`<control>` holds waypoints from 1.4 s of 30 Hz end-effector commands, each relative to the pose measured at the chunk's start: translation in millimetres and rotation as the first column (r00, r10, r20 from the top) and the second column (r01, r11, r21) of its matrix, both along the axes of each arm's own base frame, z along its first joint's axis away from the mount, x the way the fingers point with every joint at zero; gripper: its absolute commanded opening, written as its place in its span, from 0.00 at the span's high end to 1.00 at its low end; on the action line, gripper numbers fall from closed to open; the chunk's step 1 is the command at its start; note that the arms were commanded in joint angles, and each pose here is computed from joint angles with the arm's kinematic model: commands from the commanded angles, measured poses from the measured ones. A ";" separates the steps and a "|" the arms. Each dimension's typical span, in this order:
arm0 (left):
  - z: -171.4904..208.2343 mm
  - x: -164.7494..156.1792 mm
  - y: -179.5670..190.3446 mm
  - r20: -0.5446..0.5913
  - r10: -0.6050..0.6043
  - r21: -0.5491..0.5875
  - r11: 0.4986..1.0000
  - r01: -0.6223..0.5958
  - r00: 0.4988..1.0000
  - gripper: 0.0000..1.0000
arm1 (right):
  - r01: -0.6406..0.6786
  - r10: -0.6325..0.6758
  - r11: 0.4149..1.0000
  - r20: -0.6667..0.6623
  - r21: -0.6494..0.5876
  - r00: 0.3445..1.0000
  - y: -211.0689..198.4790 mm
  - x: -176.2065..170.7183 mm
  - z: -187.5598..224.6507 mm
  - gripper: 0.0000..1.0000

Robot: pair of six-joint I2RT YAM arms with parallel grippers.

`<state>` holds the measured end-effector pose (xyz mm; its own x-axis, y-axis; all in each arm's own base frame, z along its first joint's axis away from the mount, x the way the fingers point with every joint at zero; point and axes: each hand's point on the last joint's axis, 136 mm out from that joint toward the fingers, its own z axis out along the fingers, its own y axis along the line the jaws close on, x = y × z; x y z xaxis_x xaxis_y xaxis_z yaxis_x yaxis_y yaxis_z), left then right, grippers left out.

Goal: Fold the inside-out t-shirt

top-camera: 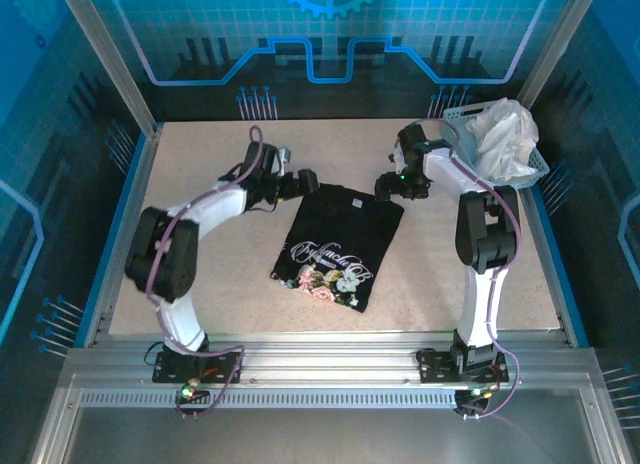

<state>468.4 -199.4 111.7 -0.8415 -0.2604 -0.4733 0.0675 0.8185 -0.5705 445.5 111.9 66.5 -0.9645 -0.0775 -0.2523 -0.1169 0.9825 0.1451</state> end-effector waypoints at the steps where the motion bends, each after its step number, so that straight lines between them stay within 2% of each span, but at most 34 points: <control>1: -34.8 10.0 1.7 -0.090 -0.074 0.103 0.991 0.083 0.993 0.08 | 0.009 -0.010 1.000 -0.062 -0.019 0.998 -3.8 -6.3 -17.7 0.17; 7: -63.5 24.2 -21.8 -0.205 -0.164 0.078 0.980 0.183 0.965 0.09 | -0.032 0.034 0.999 -0.127 0.012 0.991 20.7 -9.4 -34.7 0.17; 11: -80.3 16.8 -36.6 -0.283 -0.214 0.033 0.972 0.232 0.935 0.12 | -0.061 0.060 0.998 -0.171 0.002 0.983 33.7 -11.7 -46.6 0.20; 15: -89.6 6.0 -51.7 -0.317 -0.265 -0.025 0.962 0.271 0.911 0.17 | -0.097 0.098 0.995 -0.191 0.013 0.977 44.5 -12.1 -50.8 0.28; 18: -97.6 0.8 -61.0 -0.345 -0.298 -0.069 0.954 0.292 0.890 0.25 | -0.132 0.138 0.990 -0.198 0.044 0.970 54.5 -8.9 -50.6 0.37; 22: -108.2 -3.3 -65.1 -0.379 -0.312 -0.092 0.949 0.300 0.871 0.43 | -0.150 0.163 0.986 -0.223 0.078 0.961 61.1 -6.9 -57.0 0.52; 28: -106.1 3.6 -60.8 -0.365 -0.292 -0.084 0.956 0.281 0.884 0.69 | -0.139 0.161 0.980 -0.160 0.141 0.974 61.6 3.7 -47.9 0.86; 31: -91.4 18.4 -53.1 -0.318 -0.260 -0.094 0.966 0.242 0.912 0.85 | -0.141 0.155 0.973 -0.063 0.182 0.986 58.1 15.0 -22.1 0.98; 32: -82.0 24.2 -51.7 -0.287 -0.254 -0.105 0.967 0.233 0.924 0.95 | -0.145 0.153 0.969 -0.022 0.202 0.988 57.7 19.6 -10.4 1.00; 33: -71.6 29.6 -51.0 -0.254 -0.250 -0.117 0.967 0.227 0.934 1.00 | -0.152 0.152 0.964 0.019 0.218 0.988 58.1 24.2 1.0 1.00; 38: 17.6 63.5 -46.1 -0.044 -0.205 -0.248 0.950 0.188 0.978 1.00 | -0.196 0.134 0.947 0.238 0.256 0.962 62.8 51.2 75.4 1.00; 42: 92.9 94.9 -30.6 0.127 -0.126 -0.299 0.941 0.159 0.984 1.00 | -0.209 0.101 0.951 0.408 0.229 0.907 57.1 77.2 144.1 1.00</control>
